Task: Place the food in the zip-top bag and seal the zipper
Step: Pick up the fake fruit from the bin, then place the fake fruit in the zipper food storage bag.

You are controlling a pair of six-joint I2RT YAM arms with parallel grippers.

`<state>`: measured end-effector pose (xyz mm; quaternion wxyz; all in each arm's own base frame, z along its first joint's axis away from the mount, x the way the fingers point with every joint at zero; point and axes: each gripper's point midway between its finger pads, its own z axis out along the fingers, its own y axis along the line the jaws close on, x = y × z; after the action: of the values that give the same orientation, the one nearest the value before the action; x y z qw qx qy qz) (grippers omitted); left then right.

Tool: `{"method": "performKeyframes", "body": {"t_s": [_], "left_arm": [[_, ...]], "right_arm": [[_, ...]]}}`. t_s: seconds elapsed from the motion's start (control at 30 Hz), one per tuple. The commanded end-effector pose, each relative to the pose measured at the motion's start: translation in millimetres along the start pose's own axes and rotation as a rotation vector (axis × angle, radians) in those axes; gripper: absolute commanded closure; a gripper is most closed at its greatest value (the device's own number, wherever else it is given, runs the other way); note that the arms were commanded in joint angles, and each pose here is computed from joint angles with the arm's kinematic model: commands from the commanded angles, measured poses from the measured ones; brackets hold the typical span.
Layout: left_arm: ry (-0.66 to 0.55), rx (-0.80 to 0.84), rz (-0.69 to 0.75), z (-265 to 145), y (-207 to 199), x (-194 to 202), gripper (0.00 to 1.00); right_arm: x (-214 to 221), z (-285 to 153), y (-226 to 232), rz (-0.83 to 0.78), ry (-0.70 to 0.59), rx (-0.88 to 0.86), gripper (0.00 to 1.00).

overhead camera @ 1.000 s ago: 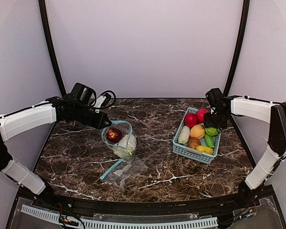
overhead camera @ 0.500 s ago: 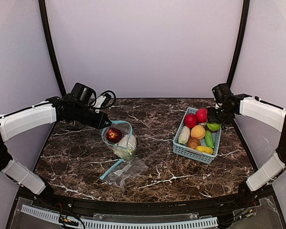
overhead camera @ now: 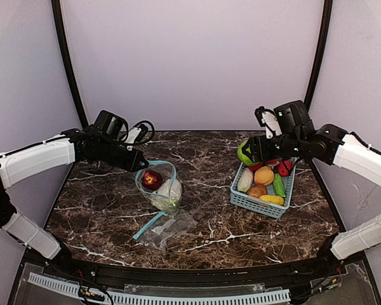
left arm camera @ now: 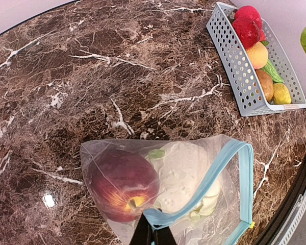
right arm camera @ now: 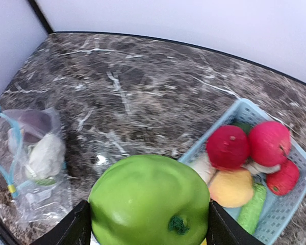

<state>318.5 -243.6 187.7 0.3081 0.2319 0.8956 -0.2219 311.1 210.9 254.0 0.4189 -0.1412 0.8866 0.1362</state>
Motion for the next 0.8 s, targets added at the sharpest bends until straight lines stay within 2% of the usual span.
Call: {"method": "performKeyframes", "body": {"t_s": [0.0, 0.2, 0.4, 0.57, 0.77], "left_arm": [[-0.008, 0.007, -0.003, -4, -1, 2, 0.99], [-0.019, 0.001, 0.003, -7, 0, 0, 0.99], [-0.030, 0.002, 0.006, -10, -1, -2, 0.99], [-0.032, 0.006, 0.005, -11, -2, -2, 0.99], [-0.034, 0.011, 0.004, -11, -3, -3, 0.99]], "right_arm": [[-26, -10, 82, -0.117, -0.102, -0.206, 0.50], [-29, -13, 192, -0.282, -0.185, -0.424, 0.50], [-17, 6, 271, -0.385, -0.212, -0.549, 0.50], [-11, 40, 304, -0.463, -0.197, -0.484, 0.50], [5, 85, 302, -0.524, -0.133, -0.303, 0.50]]}}
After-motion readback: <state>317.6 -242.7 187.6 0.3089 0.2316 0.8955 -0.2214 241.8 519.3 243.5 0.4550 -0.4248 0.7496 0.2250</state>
